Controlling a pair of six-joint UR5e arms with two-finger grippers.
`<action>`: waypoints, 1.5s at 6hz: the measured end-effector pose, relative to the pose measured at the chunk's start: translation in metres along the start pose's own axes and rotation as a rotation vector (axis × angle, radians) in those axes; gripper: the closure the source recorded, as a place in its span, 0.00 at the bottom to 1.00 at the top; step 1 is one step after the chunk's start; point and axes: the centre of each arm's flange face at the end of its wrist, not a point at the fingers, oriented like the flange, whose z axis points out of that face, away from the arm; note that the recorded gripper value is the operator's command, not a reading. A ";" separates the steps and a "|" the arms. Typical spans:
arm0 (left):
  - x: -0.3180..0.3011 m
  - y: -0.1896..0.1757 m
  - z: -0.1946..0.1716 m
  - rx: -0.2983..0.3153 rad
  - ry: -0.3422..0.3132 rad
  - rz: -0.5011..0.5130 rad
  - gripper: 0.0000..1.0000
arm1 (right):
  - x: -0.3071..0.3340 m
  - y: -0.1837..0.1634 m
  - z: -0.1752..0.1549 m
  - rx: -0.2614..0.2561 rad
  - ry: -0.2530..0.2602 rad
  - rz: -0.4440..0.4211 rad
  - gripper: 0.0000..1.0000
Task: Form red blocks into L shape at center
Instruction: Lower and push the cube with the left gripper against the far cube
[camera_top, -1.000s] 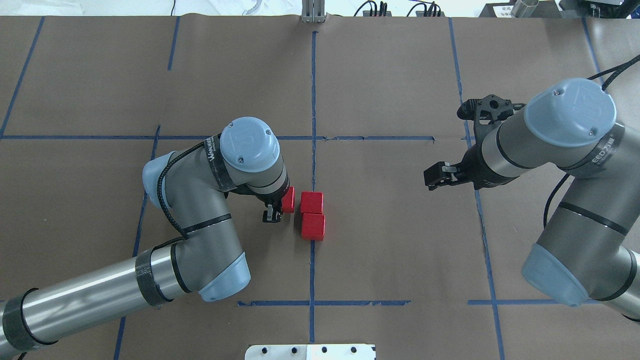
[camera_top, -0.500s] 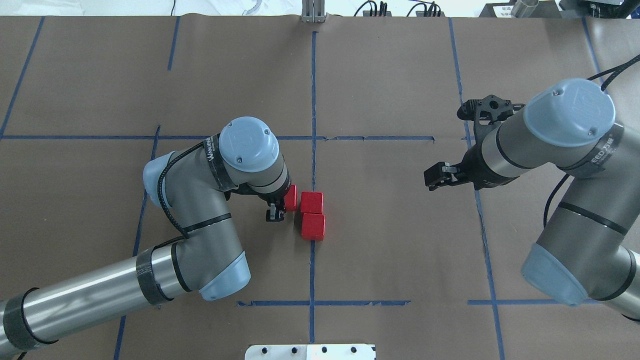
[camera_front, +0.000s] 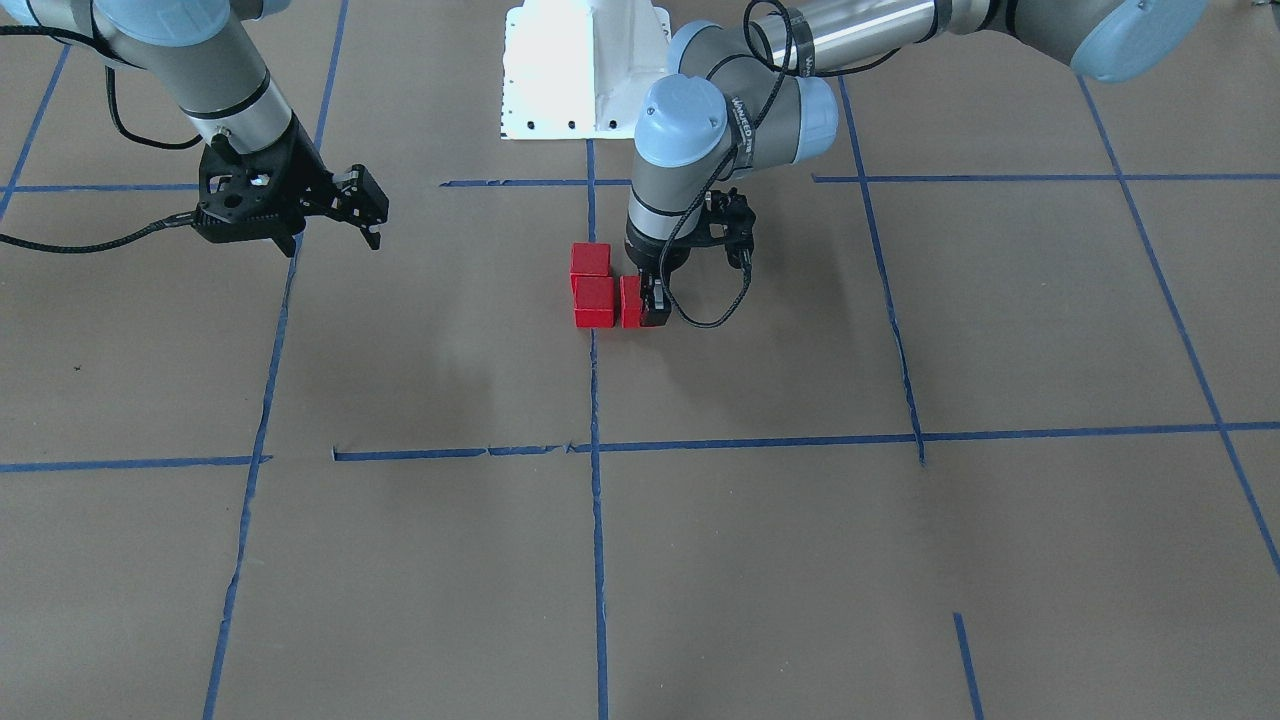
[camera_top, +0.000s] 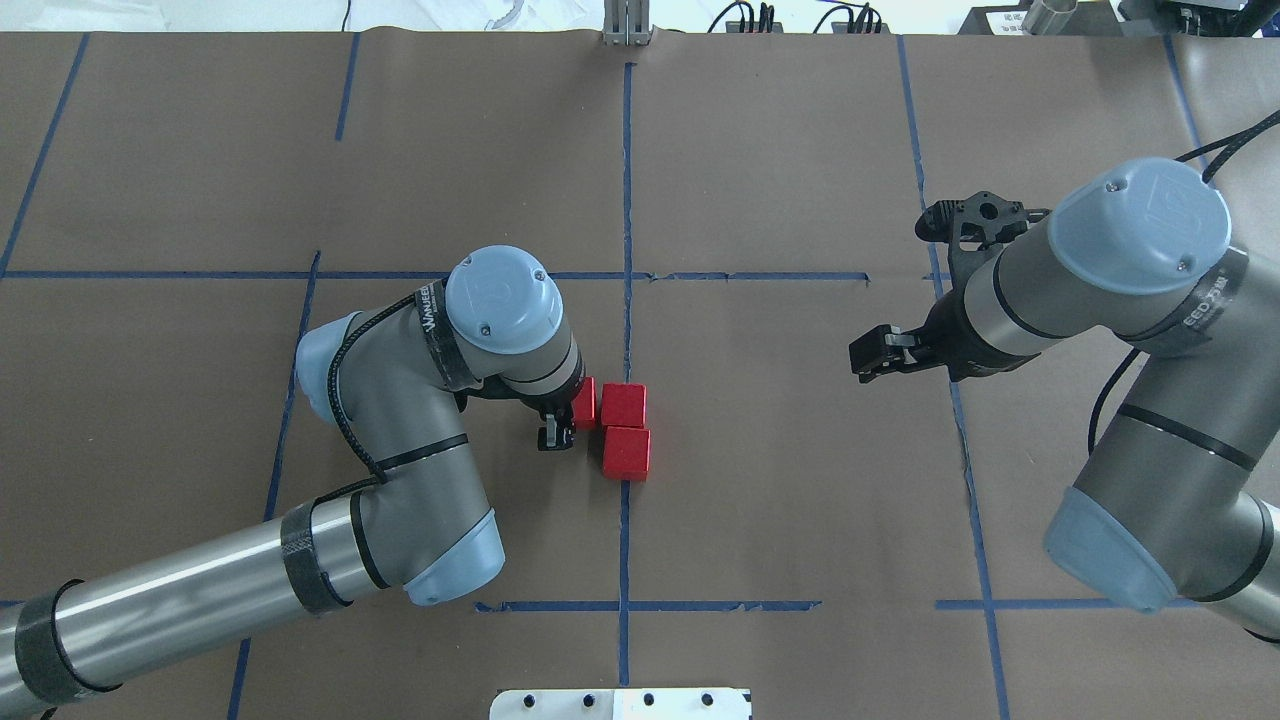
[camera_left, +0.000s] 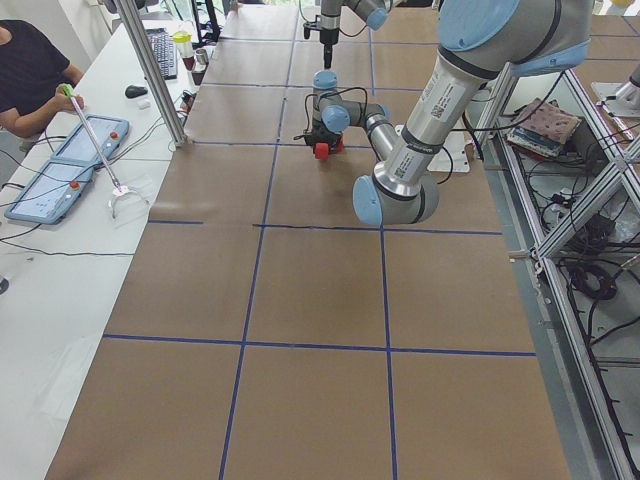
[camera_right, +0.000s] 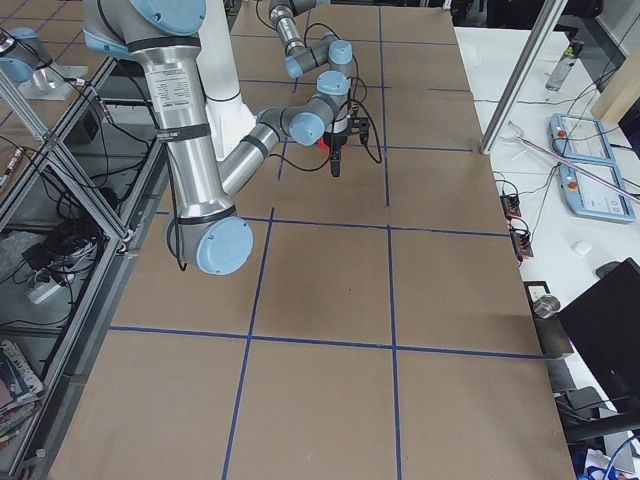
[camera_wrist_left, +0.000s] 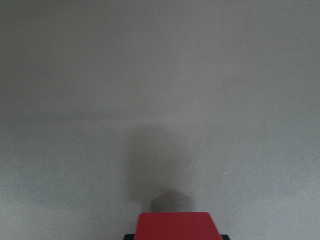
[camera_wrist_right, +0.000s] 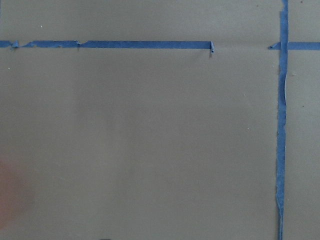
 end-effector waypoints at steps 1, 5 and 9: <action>0.000 0.002 0.000 -0.002 0.000 0.001 1.00 | 0.000 0.000 0.000 -0.001 0.000 0.000 0.01; -0.004 0.009 0.002 -0.003 -0.006 0.010 0.98 | 0.006 0.001 0.002 -0.004 0.009 -0.002 0.01; -0.007 0.012 0.003 -0.006 -0.010 0.021 0.00 | 0.006 0.002 0.002 -0.006 0.009 -0.002 0.01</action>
